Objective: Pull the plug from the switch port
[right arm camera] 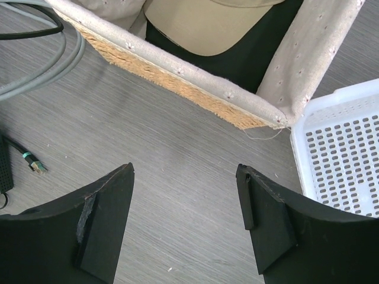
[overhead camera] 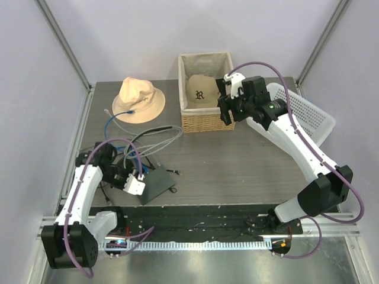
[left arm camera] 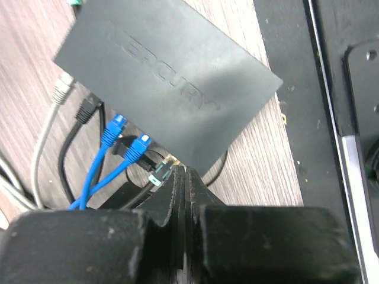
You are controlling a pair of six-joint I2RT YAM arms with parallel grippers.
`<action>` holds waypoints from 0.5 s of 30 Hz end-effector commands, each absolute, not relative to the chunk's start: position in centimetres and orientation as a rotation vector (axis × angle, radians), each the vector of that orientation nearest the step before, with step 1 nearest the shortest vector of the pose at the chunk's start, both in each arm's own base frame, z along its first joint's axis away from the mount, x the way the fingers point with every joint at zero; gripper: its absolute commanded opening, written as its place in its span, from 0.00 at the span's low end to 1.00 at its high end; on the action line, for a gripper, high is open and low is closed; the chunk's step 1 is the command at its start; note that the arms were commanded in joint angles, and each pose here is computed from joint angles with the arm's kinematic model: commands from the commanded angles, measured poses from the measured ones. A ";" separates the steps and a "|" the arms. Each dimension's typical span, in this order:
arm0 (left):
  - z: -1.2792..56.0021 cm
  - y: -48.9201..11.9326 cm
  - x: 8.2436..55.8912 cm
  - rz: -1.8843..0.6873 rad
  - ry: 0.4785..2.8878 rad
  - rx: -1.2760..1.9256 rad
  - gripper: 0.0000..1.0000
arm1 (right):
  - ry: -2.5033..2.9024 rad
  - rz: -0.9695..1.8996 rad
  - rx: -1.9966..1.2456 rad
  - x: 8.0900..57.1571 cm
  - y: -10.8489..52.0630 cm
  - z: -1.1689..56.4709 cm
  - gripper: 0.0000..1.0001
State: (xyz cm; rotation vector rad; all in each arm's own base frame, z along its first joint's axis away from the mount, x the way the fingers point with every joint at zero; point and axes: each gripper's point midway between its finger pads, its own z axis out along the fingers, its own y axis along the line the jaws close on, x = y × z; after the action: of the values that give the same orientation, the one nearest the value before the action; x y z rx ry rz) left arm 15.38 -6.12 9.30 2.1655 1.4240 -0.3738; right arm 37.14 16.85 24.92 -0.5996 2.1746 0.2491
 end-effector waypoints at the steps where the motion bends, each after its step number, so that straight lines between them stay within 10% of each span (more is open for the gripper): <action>1: 8.8 -5.9 10.1 -0.591 1.255 2.377 0.00 | 2.104 0.256 -0.582 36.8 16.5 27.0 0.77; 15: 3.2 -4.8 10.5 -0.623 1.084 2.636 0.00 | 2.117 0.242 -0.602 36.8 16.0 26.2 0.78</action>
State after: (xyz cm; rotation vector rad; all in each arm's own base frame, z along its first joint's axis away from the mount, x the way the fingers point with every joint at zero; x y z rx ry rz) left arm 9.72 -3.78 3.78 2.4092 1.5593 -0.6334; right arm 36.90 16.18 24.59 -0.5942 2.1807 0.2399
